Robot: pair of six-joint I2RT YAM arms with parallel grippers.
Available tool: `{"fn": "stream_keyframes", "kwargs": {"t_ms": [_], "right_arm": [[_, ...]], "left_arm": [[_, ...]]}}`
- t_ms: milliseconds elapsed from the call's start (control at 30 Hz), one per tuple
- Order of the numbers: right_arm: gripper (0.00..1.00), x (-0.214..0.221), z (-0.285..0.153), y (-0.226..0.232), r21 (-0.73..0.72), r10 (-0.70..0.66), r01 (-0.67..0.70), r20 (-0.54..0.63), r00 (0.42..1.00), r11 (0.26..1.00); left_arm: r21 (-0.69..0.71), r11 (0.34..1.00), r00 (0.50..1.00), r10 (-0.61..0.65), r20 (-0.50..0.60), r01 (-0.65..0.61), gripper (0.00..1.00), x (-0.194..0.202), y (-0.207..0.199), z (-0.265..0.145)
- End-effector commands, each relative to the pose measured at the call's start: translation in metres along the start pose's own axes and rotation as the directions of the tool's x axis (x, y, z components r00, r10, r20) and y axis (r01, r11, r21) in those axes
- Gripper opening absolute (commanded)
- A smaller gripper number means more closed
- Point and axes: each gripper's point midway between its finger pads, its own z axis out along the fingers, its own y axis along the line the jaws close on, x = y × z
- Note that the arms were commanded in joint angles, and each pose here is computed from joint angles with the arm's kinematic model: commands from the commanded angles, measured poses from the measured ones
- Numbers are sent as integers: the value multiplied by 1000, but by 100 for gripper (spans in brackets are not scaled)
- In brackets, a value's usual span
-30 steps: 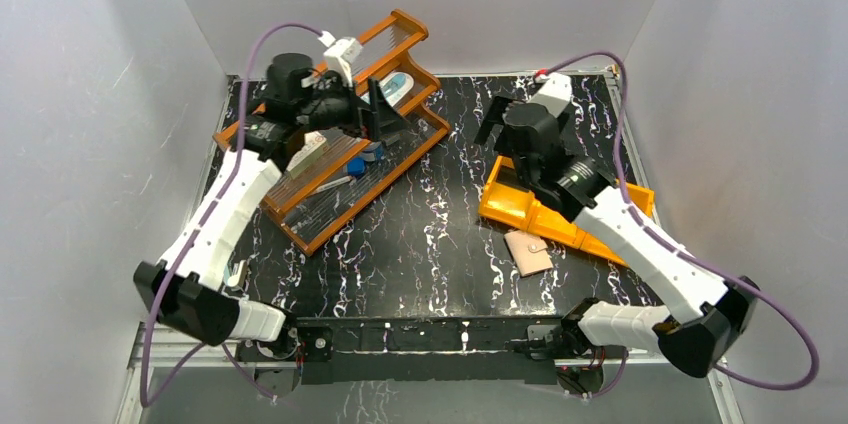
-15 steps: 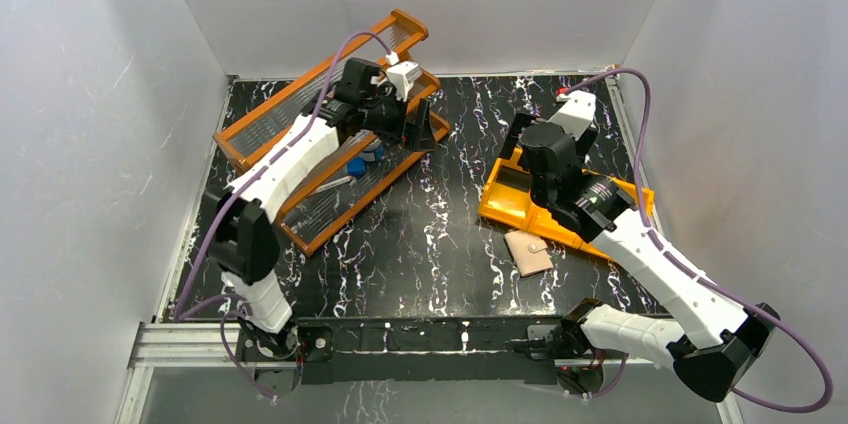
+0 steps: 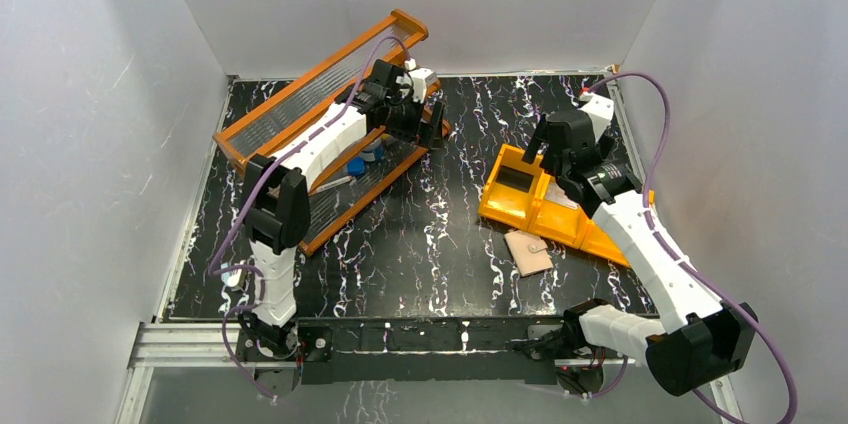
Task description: Take the credit cards out of the card holder
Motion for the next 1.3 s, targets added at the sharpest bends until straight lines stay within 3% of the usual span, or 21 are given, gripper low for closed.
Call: {"fn": "stream_keyframes", "kwargs": {"t_ms": [0,233,567,700,867,1067,1267], "right_arm": [[98,8,0,14,-75,23,-27,-50,998,997],[98,12,2,17,-90,10,-17,-75,997,996],[98,21,8,18,-94,-2,-8,-112,994,996],[98,24,13,19,-93,-7,-4,-119,993,996],[98,24,18,20,-83,-10,-1,-126,992,997],[98,22,18,15,-69,-9,1,-117,993,998],[98,23,17,15,-74,-2,-7,-125,992,997]], "left_arm": [[-113,993,997,51,62,-43,98,-23,15,-6],[-413,911,999,37,37,-18,98,-15,76,-15],[-566,815,992,-93,81,123,98,19,141,-64],[-495,857,989,-105,104,143,98,25,134,-73],[-266,960,990,-51,129,84,98,15,88,-64],[-171,984,986,76,146,-50,98,-9,38,-48],[-144,989,975,70,210,-40,98,-49,32,-9]]}}
